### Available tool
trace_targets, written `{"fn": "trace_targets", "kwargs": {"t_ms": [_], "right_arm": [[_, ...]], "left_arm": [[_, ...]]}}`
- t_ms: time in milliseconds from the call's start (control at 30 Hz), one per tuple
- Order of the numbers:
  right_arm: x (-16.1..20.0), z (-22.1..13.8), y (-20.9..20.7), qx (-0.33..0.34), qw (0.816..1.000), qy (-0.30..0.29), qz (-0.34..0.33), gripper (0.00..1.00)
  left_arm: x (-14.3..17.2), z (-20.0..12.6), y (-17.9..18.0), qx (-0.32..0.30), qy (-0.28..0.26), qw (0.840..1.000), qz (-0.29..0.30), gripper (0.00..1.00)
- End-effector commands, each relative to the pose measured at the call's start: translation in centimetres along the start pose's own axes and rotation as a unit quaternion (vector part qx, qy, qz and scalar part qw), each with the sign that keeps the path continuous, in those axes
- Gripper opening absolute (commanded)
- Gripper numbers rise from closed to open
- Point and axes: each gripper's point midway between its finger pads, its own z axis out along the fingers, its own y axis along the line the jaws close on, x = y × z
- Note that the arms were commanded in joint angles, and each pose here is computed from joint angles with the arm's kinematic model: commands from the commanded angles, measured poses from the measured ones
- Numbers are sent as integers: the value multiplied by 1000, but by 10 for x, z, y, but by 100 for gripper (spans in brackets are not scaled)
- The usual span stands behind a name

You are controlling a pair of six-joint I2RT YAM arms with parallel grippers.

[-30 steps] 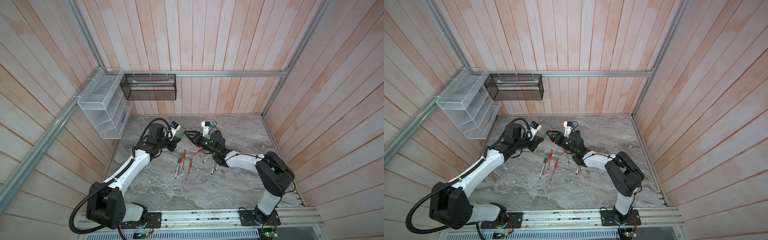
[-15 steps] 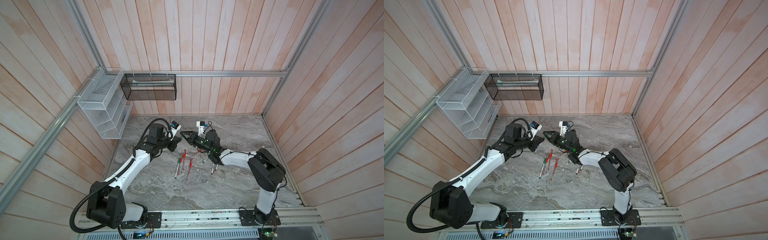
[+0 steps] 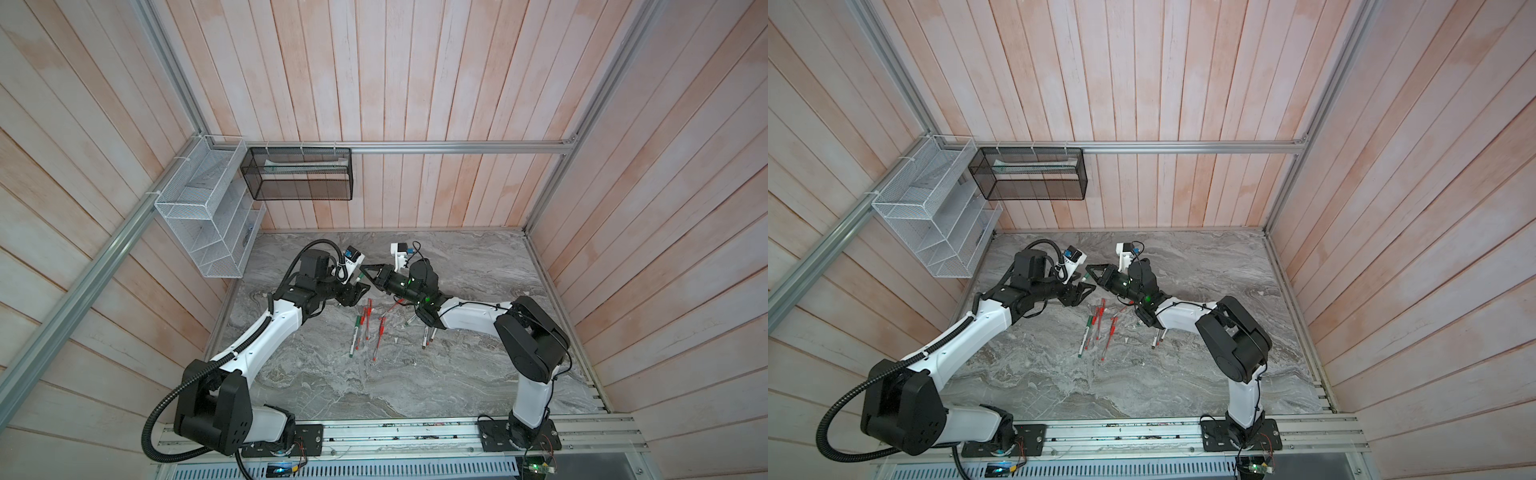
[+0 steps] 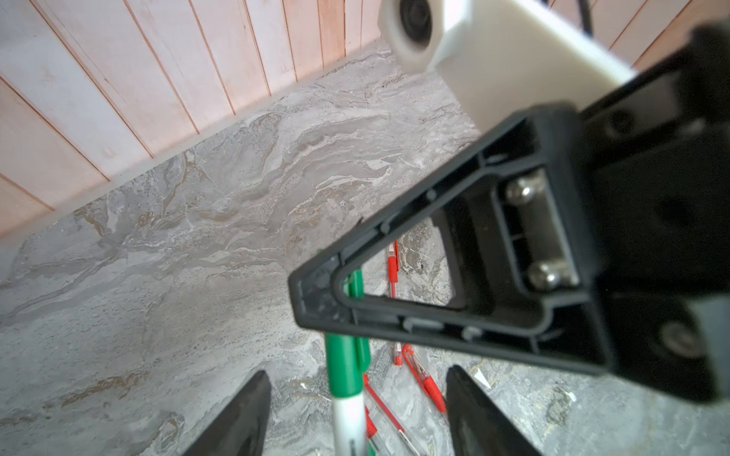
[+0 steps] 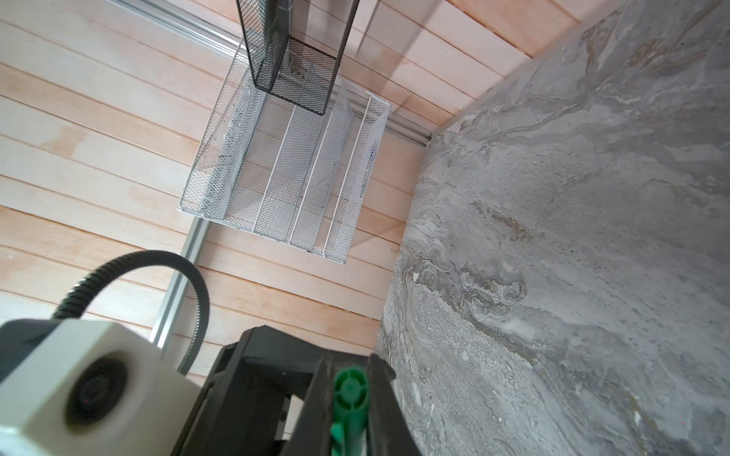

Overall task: Remove pen caps from pens
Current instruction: Open the pen cap on the pen.

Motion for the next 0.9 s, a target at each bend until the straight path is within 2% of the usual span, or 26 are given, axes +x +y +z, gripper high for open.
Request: {"fn": "trace_targets", "kwargs": {"t_ms": [0,100,367,500,533,633,867], "right_arm": [[-5,-13,27,-40,998,6,-52,1],[-7,-19,23,-27,998,9,-55,0],[-8,-19,29,-36,997,9,-65,0],[-7,-19,18,-16,998,8,-66,0],[-8,-18,15,-11,998,6,-59,0],[-11,-18,14,-9,999,-2,-49,0],[-47,-31,19,-10,999,-46,-23,0]], "left_arm": [[3,-5,-3,7,-2,1000,18,74],[-3,-9,-2,8,-3,1000,16,72],[-8,-7,-9,35,-6,999,10,34],[-6,-7,-13,43,-9,999,9,29],[-6,-7,-13,44,-8,999,9,24],[-6,-9,-15,46,-9,999,9,0],[14,-2,-20,55,0,998,-5,0]]}}
